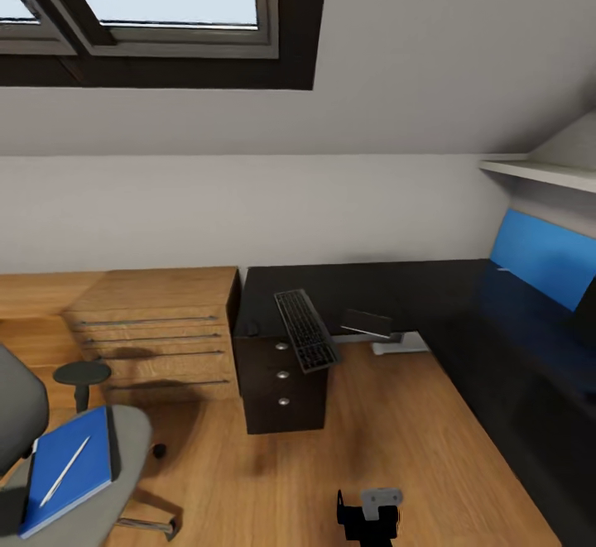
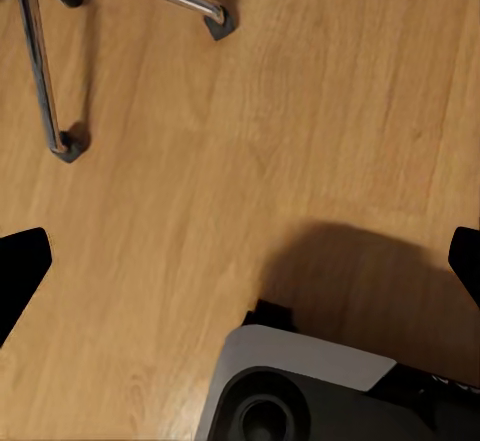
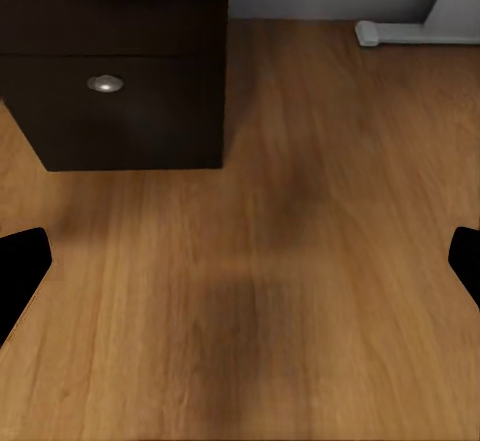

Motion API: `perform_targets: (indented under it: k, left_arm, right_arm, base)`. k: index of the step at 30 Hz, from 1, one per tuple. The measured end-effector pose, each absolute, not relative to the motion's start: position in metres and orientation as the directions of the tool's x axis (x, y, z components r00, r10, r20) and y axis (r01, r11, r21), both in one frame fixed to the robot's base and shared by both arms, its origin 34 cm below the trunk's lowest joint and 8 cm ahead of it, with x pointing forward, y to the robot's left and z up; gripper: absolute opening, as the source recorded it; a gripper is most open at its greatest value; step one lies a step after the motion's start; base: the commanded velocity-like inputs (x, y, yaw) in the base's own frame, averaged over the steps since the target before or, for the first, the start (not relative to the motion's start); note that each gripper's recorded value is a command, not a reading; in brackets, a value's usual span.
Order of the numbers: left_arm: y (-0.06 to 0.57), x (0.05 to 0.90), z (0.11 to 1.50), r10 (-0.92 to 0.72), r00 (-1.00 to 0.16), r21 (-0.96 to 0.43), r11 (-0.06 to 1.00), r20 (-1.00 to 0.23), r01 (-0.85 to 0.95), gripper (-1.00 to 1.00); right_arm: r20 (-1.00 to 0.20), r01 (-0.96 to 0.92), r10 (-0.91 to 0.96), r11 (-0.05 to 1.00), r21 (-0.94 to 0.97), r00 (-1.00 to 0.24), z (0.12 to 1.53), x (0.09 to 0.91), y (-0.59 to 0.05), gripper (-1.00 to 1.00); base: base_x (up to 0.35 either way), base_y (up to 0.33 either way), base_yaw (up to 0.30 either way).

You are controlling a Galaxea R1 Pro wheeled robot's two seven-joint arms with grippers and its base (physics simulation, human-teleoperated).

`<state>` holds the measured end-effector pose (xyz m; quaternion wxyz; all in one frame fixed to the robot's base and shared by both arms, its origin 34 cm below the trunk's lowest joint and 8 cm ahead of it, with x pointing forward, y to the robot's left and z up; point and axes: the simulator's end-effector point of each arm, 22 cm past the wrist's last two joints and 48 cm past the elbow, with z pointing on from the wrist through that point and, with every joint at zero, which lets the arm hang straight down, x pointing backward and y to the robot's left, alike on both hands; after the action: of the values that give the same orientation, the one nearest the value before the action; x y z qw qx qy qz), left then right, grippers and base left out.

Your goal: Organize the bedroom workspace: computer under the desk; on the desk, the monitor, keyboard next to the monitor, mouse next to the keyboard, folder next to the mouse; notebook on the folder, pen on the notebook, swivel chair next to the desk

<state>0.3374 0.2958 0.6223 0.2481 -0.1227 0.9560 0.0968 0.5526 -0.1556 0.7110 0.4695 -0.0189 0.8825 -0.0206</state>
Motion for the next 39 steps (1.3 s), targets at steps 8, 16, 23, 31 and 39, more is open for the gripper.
perform_targets:
  k: [8,16,23,31,39]
  left_arm:
    - [0.296,0.338,0.623,-0.188,-0.845,0.122,0.951,-0.501,-0.285,1.00]
    - [0.295,0.338,0.623,-0.184,-0.846,0.123,0.952,-0.500,-0.280,1.00]
    - [0.294,0.341,0.624,-0.184,-0.843,0.121,0.952,-0.506,-0.281,1.00]
    - [0.297,0.359,0.634,-0.187,-0.819,0.116,0.949,-0.543,-0.293,1.00]
    - [0.292,0.364,0.630,-0.192,-0.813,0.107,0.949,-0.549,-0.296,1.00]
  right_arm:
    - [-0.828,-0.014,-0.053,0.998,-0.054,-0.558,0.711,0.552,-0.156,1.00]
    - [-0.828,-0.014,-0.053,0.998,-0.054,-0.558,0.711,0.552,-0.156,1.00]
    - [-0.828,-0.013,-0.052,0.998,-0.054,-0.558,0.711,0.553,-0.156,1.00]
    - [-0.828,-0.013,-0.052,0.998,-0.054,-0.558,0.711,0.553,-0.156,1.00]
    - [-0.828,-0.014,-0.053,0.998,-0.054,-0.558,0.706,0.554,-0.156,1.00]
  base:
    - [0.066,0.313,-0.007]
    - [0.311,0.040,0.000]
    - [0.129,0.000,0.000]
    - [0.009,0.000,0.000]
    - [0.001,0.000,0.000]
